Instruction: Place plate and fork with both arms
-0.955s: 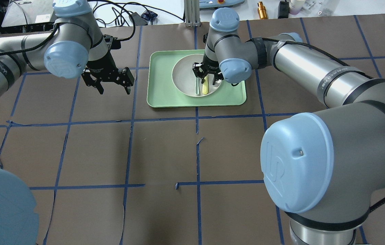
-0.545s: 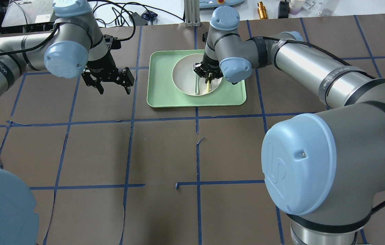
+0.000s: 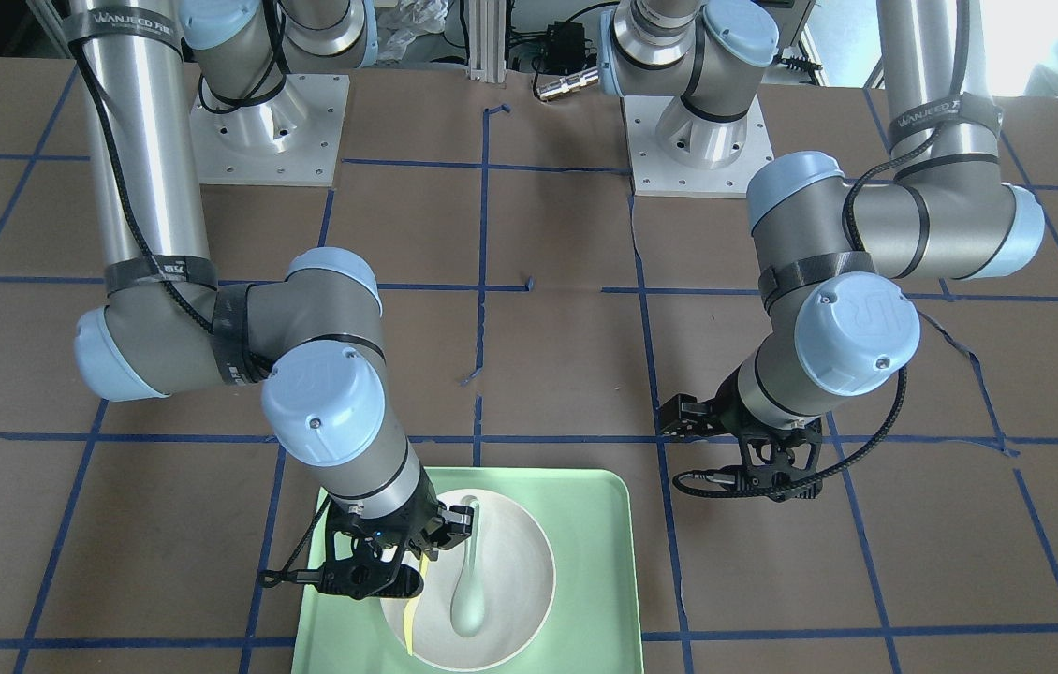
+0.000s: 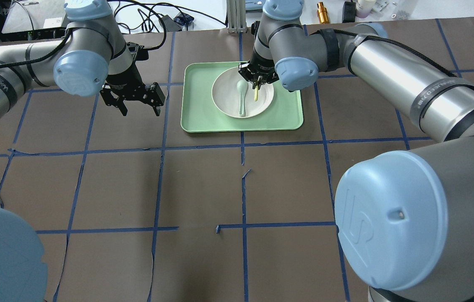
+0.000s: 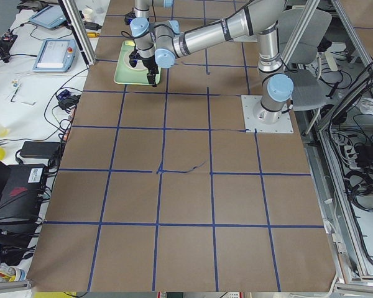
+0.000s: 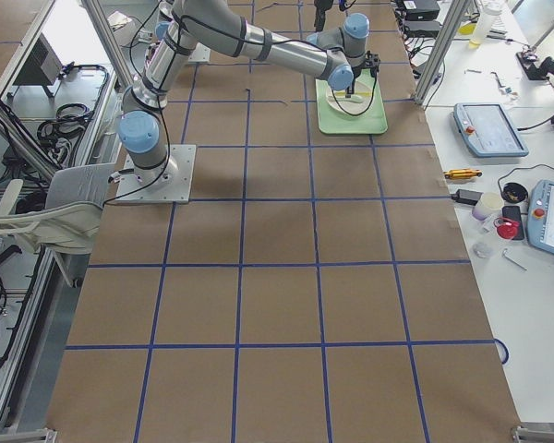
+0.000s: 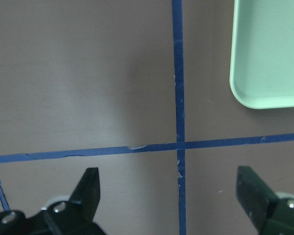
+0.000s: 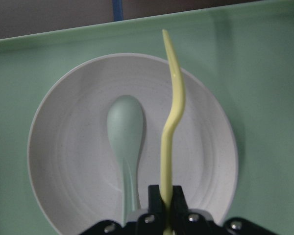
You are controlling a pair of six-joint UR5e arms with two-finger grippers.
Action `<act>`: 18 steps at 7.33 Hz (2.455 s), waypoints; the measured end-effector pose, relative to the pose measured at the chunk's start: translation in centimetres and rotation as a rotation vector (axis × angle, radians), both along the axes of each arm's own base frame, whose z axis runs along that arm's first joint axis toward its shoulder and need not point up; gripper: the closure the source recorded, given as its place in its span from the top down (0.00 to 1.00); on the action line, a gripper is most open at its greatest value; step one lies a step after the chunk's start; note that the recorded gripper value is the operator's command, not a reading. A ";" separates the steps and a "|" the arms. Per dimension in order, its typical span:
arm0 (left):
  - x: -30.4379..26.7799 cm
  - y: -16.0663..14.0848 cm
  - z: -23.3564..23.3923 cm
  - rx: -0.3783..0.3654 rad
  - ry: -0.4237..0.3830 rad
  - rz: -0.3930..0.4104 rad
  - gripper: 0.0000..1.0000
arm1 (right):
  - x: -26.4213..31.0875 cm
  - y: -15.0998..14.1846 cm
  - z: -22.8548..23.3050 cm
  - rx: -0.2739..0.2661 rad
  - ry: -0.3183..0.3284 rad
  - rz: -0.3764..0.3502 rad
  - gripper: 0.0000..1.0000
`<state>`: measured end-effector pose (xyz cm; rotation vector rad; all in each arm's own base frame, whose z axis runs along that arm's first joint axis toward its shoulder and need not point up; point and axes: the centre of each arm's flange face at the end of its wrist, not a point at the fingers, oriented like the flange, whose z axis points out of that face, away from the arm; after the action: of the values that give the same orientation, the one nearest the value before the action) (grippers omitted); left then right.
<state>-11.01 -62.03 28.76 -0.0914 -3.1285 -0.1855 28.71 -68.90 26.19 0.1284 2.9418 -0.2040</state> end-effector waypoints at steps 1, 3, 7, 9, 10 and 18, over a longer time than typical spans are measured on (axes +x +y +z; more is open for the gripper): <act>0.0 0.0 0.2 -0.003 0.000 0.002 1.00 | -1.8 -0.3 1.1 0.002 -0.029 -0.006 0.00; 0.2 0.0 0.5 -0.010 -0.003 0.008 1.00 | -6.2 -1.0 0.3 0.032 -0.029 0.054 0.00; 0.6 0.0 0.6 -0.019 -0.008 0.023 1.00 | -8.6 -0.6 -4.6 0.094 -0.073 0.138 0.48; 0.7 -0.1 0.5 -0.018 -0.008 0.020 1.00 | -8.7 -0.7 -5.8 0.109 -0.068 0.141 1.00; 0.8 -0.1 0.4 -0.016 -0.007 0.017 1.00 | -8.8 -0.7 -6.1 0.112 -0.060 0.141 1.00; -0.6 4.5 9.1 -0.038 -0.080 0.055 1.00 | -11.6 7.5 12.2 0.158 0.183 0.122 1.00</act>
<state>-11.59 -57.55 37.87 0.0018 -3.2102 -0.1326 17.09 -61.40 38.36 -0.0503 3.1329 0.0363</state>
